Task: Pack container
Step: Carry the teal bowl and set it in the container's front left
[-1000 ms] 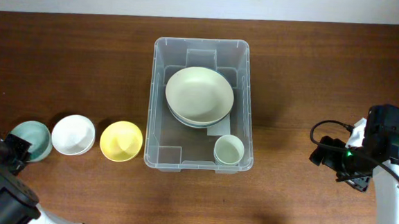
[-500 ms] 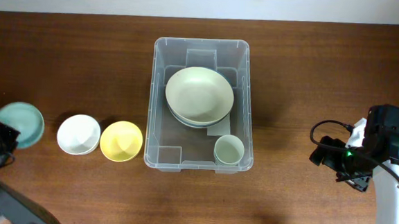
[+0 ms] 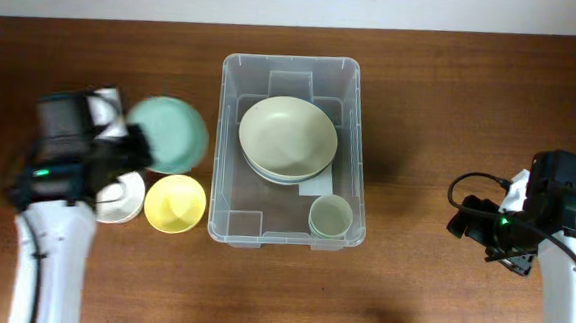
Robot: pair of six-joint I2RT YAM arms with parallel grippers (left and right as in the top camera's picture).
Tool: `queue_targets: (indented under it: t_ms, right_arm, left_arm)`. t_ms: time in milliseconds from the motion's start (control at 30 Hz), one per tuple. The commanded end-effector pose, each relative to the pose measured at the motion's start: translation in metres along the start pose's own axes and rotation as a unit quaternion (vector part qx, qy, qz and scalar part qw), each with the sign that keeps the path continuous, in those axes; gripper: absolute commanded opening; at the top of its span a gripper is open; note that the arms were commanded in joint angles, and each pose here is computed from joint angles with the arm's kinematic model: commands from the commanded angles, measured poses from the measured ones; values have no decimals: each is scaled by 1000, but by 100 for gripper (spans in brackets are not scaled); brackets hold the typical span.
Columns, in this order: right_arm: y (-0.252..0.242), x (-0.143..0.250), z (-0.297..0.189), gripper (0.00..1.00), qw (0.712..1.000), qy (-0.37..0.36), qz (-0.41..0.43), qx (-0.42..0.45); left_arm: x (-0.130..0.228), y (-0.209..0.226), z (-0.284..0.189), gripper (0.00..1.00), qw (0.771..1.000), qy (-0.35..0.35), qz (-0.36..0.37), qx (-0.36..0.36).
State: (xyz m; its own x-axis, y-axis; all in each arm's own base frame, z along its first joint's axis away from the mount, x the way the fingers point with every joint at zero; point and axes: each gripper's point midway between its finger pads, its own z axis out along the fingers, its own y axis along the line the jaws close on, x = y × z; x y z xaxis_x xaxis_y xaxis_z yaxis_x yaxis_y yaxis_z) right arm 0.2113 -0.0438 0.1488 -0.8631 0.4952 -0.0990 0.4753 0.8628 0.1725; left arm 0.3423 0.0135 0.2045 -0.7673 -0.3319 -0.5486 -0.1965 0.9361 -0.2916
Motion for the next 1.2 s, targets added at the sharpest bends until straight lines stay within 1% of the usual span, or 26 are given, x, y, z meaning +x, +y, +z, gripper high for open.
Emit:
queue_targets:
  t_ms: [0, 100, 233, 333, 433, 567, 733, 900, 1033, 1167]
  right_arm:
    - [0, 1, 2, 90, 1000, 2, -7, 3]
    - [0, 1, 2, 90, 1000, 2, -7, 3]
    - [0, 1, 2, 90, 1000, 2, -7, 3]
    - [0, 1, 2, 90, 1000, 2, -7, 3]
    - [0, 1, 2, 90, 1000, 3, -7, 3]
    - [0, 1, 2, 90, 1000, 3, -7, 3]
    - [0, 1, 2, 90, 1000, 2, -7, 3]
    - [0, 1, 2, 90, 1000, 3, -7, 3]
    - [0, 1, 2, 90, 1000, 3, -7, 3]
    - [0, 1, 2, 90, 1000, 3, -7, 3]
  left_arm:
    - [29, -65, 6, 1, 992, 37, 109, 50]
    - [54, -92, 14, 1, 984, 69, 155, 61]
    - [89, -118, 27, 1, 970, 121, 200, 74]
    - [110, -125, 40, 1, 960, 157, 219, 71]
    - [124, -121, 53, 1, 954, 188, 225, 55]
    - [131, -116, 62, 1, 951, 208, 225, 44]
    - [130, -108, 63, 5, 951, 206, 228, 22]
    - [131, -106, 63, 17, 951, 209, 229, 16]
    - [131, -106, 63, 18, 951, 209, 229, 16]
    - [129, -103, 63, 17, 951, 206, 231, 7]
